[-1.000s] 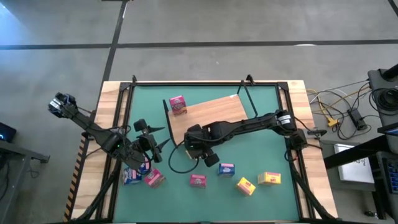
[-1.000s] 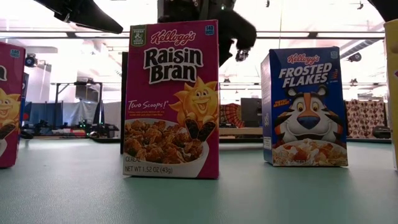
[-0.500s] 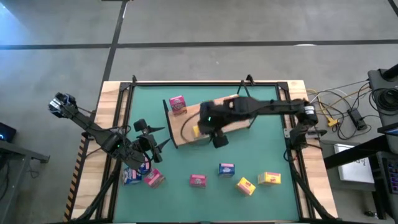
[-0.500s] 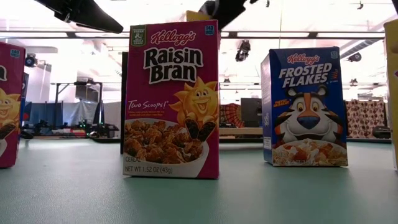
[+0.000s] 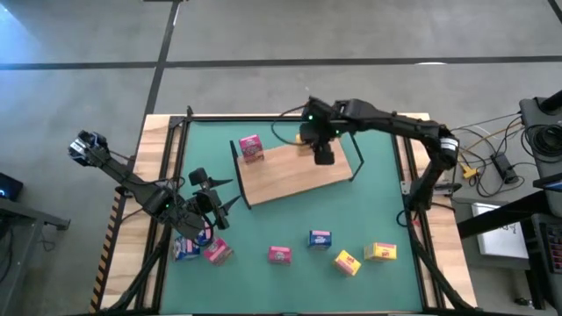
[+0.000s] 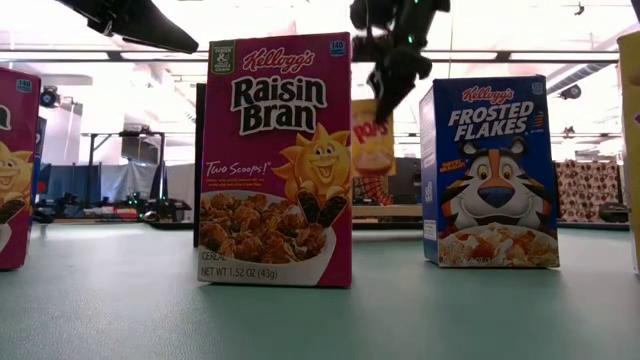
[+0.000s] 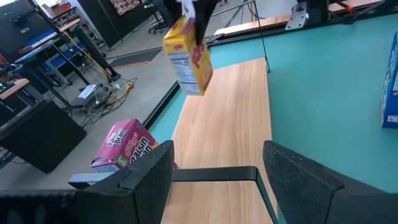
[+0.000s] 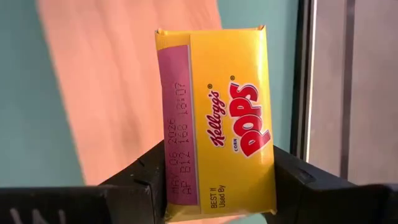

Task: Stack cereal on shelf
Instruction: Put the top yellow cereal box on the shelf

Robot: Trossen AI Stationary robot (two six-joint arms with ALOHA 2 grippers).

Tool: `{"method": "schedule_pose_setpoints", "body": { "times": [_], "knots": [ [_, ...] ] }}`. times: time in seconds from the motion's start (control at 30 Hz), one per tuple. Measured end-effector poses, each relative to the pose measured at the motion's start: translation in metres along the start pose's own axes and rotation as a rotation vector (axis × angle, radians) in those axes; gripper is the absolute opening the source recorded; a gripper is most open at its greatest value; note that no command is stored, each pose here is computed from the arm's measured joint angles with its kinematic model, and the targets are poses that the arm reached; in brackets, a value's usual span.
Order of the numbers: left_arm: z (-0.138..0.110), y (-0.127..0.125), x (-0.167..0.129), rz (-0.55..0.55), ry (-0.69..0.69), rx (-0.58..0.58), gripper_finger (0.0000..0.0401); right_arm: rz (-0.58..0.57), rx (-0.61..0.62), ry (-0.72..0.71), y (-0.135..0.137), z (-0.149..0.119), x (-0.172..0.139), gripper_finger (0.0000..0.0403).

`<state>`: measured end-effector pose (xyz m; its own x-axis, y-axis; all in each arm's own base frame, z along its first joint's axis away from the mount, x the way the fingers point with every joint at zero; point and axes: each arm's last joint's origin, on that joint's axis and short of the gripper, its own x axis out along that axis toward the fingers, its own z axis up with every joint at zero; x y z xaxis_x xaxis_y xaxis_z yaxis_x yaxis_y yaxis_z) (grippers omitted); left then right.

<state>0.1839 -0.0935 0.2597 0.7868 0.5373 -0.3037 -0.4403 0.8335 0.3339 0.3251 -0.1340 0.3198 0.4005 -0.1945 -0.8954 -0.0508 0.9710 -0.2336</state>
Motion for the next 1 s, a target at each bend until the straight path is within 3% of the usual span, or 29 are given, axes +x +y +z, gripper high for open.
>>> {"method": "schedule_pose_setpoints", "body": {
  "times": [0.4, 1.0],
  "knots": [
    [0.000, 0.000, 0.000, 0.000, 0.000, 0.001, 0.0229, -0.007, 0.044, 0.094, -0.036, -0.033, 0.019, 0.0171],
    [0.000, 0.000, 0.000, 0.000, 0.000, 0.001, 0.0229, 0.007, 0.003, 0.108, -0.039, -0.039, 0.022, 0.0171]
  ]
}}
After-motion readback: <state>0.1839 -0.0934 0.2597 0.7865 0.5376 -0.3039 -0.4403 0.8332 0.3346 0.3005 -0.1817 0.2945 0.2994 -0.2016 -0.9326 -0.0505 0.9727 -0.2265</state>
